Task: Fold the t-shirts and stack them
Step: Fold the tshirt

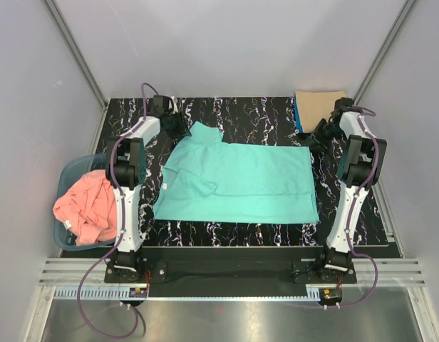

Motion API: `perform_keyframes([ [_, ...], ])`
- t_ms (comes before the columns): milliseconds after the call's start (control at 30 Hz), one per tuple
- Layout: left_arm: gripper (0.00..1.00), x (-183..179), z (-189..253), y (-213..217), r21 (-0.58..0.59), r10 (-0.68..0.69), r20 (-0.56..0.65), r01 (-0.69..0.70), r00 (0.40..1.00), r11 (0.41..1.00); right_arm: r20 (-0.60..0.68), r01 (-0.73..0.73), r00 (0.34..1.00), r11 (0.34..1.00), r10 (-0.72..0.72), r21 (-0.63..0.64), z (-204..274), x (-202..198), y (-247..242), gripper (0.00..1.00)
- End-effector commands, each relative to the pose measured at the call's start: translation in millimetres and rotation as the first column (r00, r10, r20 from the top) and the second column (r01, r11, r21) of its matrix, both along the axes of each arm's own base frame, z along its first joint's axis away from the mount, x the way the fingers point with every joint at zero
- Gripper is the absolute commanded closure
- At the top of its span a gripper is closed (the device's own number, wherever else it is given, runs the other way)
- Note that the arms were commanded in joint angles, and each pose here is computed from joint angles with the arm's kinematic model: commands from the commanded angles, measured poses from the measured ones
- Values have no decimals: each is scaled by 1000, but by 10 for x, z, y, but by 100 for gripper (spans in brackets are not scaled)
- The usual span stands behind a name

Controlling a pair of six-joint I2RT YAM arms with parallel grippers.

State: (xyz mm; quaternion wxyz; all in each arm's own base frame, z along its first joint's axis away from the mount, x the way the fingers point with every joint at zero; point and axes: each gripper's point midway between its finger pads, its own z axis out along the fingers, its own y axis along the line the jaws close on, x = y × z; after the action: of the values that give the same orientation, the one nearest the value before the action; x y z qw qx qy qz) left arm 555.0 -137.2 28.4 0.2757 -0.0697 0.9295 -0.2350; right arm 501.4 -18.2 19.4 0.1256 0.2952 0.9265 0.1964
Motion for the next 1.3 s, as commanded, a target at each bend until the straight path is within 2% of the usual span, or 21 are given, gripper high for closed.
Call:
perform_keyframes([
  [0,65,-26,-196,-61,-9,-20,-53,20,998,1000,15,-4,1000,1000,4,0,43,98,22,63],
  [233,94,71,-119,-149,-54,-42,-28,40,999,998,21,-10,1000,1000,9,10,73,111,39,78],
  [267,100,71,-107,-155,-58,-41,-28,40,999,998,27,-12,1000,1000,12,7,98,119,42,78],
  [400,100,112,24,-197,-83,-47,4,47,999,995,56,-9,998,1000,9,-3,229,179,16,80],
  [467,100,120,146,-193,-89,-44,29,46,999,995,57,-10,998,1000,10,3,291,181,26,86],
  [600,100,176,525,-151,-109,-17,117,30,993,994,74,-3,997,1000,3,-2,454,177,30,90],
  [900,100,61,1119,-146,-125,-24,214,52,977,991,107,-2,994,1000,5,-24,790,25,40,97],
  [1133,100,-134,1298,-109,-103,-40,210,63,977,993,97,6,995,999,-2,-39,879,-152,44,100],
  [1267,100,-396,1192,-28,-62,-45,158,56,986,997,67,4,998,999,0,-49,860,-299,47,100],
])
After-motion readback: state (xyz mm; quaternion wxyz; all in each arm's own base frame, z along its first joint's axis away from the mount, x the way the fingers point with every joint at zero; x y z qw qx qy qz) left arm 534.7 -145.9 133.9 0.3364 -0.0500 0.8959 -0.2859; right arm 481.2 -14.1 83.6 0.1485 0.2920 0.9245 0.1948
